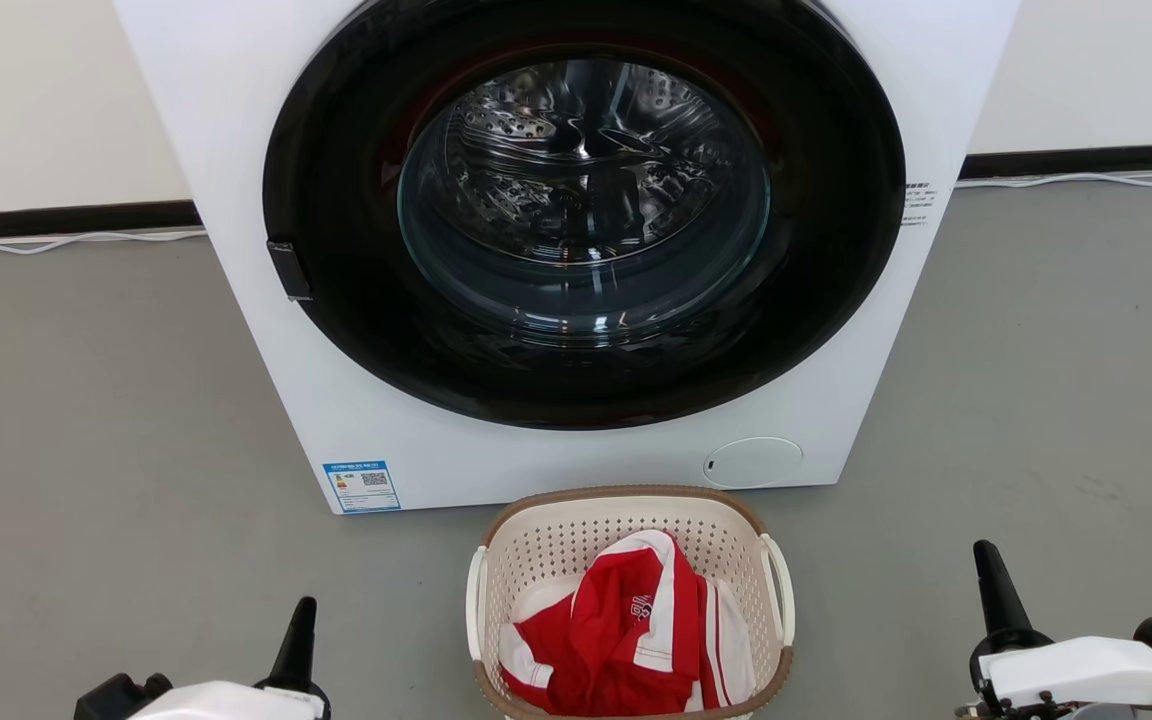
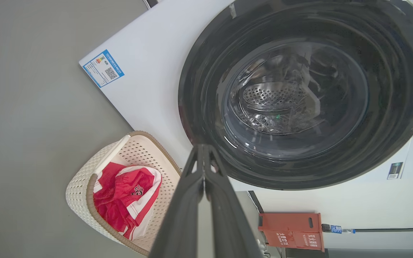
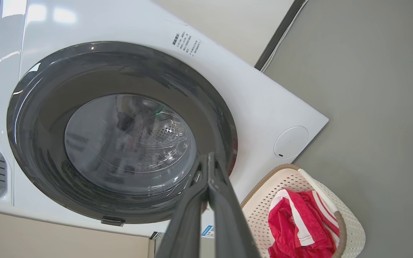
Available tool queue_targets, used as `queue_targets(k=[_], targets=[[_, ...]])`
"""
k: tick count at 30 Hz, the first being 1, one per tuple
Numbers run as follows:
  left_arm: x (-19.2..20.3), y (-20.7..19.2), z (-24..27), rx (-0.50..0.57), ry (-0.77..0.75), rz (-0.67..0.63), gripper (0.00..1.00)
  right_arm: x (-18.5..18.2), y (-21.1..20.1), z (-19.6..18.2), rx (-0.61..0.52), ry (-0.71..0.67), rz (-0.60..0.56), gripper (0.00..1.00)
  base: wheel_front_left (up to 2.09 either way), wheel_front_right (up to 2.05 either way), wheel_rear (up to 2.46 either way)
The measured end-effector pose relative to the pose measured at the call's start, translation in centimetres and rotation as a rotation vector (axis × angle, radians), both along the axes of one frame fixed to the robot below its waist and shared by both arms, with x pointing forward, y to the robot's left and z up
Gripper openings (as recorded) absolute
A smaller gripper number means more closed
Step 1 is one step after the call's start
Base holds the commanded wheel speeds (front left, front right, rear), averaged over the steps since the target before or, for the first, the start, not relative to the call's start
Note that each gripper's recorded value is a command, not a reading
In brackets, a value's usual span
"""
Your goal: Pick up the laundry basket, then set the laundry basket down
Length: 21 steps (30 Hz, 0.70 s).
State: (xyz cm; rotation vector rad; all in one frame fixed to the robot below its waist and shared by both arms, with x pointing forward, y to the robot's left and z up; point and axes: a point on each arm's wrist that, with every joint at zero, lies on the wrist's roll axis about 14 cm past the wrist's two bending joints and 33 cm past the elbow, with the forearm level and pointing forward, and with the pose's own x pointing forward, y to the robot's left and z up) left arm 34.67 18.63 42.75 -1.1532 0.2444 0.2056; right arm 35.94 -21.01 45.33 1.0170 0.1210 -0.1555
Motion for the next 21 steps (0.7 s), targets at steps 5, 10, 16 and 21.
queue_targets(k=[5, 10, 16, 21], targets=[[0.7, 0.0, 0.8, -0.050, -0.031, 0.005, 0.00, 0.0, 0.0, 0.0, 0.065, -0.001, -0.006, 0.00, 0.00, 0.00, 0.00], [0.8, -0.1, 1.1, -0.098, -0.046, 0.009, 0.00, 0.1, 0.0, 0.2, 0.128, -0.013, -0.016, 0.00, 0.00, 0.00, 0.00], [1.1, 0.0, 1.6, -0.156, -0.064, 0.013, 0.00, 0.2, 0.1, 0.4, 0.203, -0.023, -0.023, 0.00, 0.00, 0.00, 0.00], [1.6, -0.1, 2.4, -0.214, -0.096, 0.014, 0.00, 0.6, 0.2, 0.8, 0.280, -0.041, -0.026, 0.00, 0.00, 0.00, 0.00]])
